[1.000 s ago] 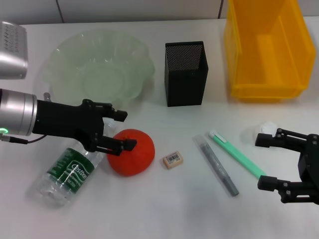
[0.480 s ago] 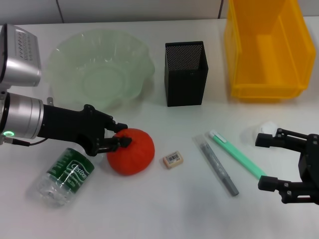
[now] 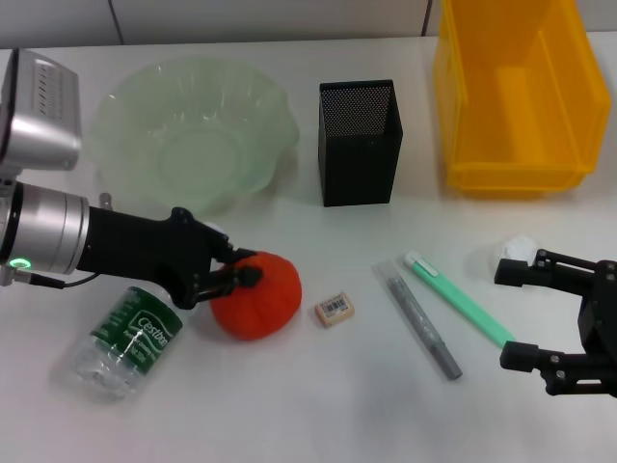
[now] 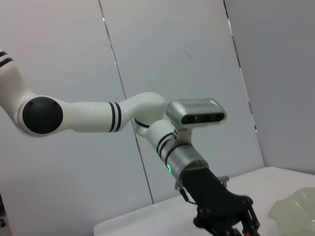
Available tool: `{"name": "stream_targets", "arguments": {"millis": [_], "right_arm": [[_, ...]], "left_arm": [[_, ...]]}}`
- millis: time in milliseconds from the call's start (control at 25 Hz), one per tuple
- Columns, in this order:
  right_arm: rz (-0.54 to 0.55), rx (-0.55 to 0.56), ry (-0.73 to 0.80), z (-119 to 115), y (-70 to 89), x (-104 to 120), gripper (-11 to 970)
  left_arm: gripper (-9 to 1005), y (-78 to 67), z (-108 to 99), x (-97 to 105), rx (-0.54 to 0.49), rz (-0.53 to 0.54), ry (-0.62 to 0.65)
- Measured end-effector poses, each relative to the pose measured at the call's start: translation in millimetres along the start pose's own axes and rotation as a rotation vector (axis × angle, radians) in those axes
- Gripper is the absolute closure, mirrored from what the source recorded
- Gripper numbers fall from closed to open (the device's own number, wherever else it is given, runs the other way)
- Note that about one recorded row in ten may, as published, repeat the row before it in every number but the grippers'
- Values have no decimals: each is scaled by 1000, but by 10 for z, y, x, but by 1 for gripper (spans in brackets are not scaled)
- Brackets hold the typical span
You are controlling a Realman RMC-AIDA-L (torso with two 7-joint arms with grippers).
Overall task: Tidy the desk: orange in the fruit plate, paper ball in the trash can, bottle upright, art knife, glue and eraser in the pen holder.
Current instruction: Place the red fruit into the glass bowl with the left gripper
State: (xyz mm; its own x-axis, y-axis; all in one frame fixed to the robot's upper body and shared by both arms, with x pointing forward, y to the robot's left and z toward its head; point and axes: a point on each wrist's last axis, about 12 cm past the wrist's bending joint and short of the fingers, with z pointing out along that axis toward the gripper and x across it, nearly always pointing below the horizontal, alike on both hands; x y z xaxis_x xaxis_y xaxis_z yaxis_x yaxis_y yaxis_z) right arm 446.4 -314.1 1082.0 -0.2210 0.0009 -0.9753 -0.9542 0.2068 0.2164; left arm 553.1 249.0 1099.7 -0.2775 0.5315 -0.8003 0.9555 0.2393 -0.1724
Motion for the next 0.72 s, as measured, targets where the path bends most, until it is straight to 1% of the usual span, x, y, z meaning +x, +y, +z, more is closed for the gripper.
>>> {"name": "stream_targets", "arguments": {"millis": [120, 240, 280, 320, 440, 480, 520, 600, 640, 680, 720], "right_arm": [[0, 4, -3, -5, 0, -1, 121], [-1, 9, -7, -11, -2, -4, 121], [-1, 9, -8, -7, -1, -3, 121], [-1, 9, -8, -7, -1, -3, 121], [-3, 6, -12, 8, 0, 0, 121], [-3, 4, -14, 16, -1, 0, 121], [-3, 3, -15, 21, -3, 1, 121], [-2, 1, -18, 33, -6, 2, 121], [-2, 0, -18, 38, -8, 2, 121], [0, 0, -20, 50, -8, 6, 121], [0, 0, -20, 50, -8, 6, 121]], "left_arm": [[833, -55, -59, -93, 29, 2, -115], [832, -90, -194, -206, 26, 20, -262], [832, -62, -336, -272, -34, 25, -381], [832, -62, -336, -272, -34, 25, -381], [832, 29, -521, -306, -161, 6, -547], [831, 88, -576, -286, -234, -10, -624], [831, 88, -576, -286, -234, -10, -624], [823, 179, -585, -235, -324, -55, -666], [816, 211, -584, -215, -353, -75, -673], [808, 317, -553, -133, -441, -155, -679], [800, 317, -553, -133, -441, -155, -679]]}}
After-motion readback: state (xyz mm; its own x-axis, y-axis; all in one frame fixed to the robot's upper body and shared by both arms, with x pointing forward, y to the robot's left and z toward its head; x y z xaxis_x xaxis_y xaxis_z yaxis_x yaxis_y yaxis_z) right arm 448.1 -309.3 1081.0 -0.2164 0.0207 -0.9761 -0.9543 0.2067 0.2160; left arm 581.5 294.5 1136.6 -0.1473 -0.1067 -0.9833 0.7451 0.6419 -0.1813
